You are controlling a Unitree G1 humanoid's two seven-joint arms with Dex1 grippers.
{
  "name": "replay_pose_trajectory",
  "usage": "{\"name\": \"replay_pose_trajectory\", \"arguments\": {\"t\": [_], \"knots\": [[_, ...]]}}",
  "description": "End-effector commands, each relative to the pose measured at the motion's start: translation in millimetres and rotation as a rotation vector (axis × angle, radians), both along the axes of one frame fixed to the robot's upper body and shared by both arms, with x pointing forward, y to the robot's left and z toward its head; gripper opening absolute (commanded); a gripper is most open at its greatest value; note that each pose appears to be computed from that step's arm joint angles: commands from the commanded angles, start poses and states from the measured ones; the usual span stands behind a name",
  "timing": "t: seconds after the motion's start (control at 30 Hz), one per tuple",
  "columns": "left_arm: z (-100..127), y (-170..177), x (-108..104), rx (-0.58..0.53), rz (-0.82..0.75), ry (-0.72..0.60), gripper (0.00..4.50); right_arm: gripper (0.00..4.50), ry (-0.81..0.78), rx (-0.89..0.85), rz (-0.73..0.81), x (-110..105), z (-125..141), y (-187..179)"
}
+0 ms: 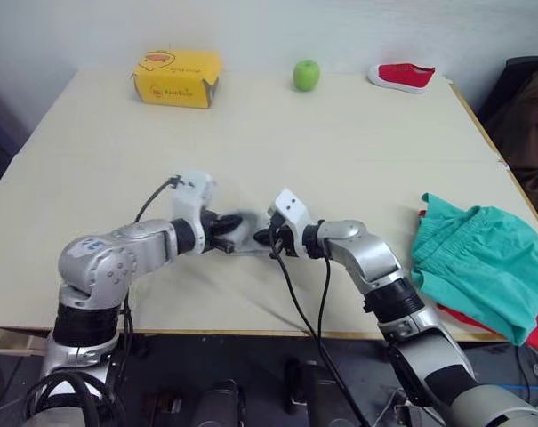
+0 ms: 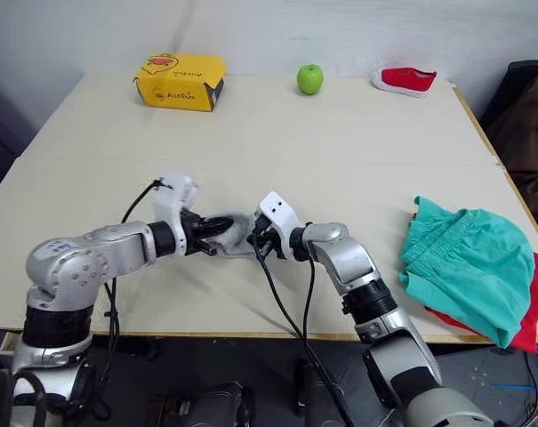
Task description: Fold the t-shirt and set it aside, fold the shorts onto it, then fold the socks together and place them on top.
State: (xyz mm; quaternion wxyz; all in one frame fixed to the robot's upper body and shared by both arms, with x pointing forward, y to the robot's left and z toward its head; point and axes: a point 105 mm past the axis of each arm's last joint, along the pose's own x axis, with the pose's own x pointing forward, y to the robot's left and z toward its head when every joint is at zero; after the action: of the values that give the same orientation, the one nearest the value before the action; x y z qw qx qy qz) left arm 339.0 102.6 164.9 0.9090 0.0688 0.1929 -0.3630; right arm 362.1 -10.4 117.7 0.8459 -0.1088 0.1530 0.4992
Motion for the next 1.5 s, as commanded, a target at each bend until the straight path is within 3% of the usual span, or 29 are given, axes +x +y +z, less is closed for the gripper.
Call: {"name": "replay_pose_trajectory", "arguments": {"t": [0.03,0.13,0.43,0.63,0.87,1.03,1.33,1.5], "knots": [[4.5,-10.8,7.4,0.120,-0.117,-0.096,0.04,0.00,0.004,-0.020,-0.031,1.9,-7.2,-5.6],[1.0,-21.8,8.9,0.182,-0.197,-0.107,0.04,0.00,0.000,-0.027,-0.066,5.8,-9.6,-13.1],[-11.2,-23.0,15.1,0.163,-0.183,-0.083,0.04,0.00,-0.035,-0.011,-0.117,7.0,1.0,-26.3],[-20.1,-21.6,17.6,0.162,-0.177,-0.062,0.04,0.00,-0.113,0.018,-0.176,1.1,38.8,-55.7],[-25.9,-24.7,15.1,0.154,-0.197,-0.046,2.07,0.00,-0.156,0.144,-0.167,-2.6,85.2,-34.9],[-24.0,-28.3,11.2,0.125,-0.216,-0.034,3.60,0.00,-0.104,0.135,-0.137,1.2,63.8,-0.6],[-16.9,-18.1,5.2,0.060,-0.205,-0.016,3.60,0.00,-0.068,0.107,-0.071,-7.6,45.0,6.9],[6.7,-11.7,-5.2,-0.086,-0.219,-0.003,3.60,0.00,-0.079,0.015,-0.059,-8.0,28.5,-9.9]]}}
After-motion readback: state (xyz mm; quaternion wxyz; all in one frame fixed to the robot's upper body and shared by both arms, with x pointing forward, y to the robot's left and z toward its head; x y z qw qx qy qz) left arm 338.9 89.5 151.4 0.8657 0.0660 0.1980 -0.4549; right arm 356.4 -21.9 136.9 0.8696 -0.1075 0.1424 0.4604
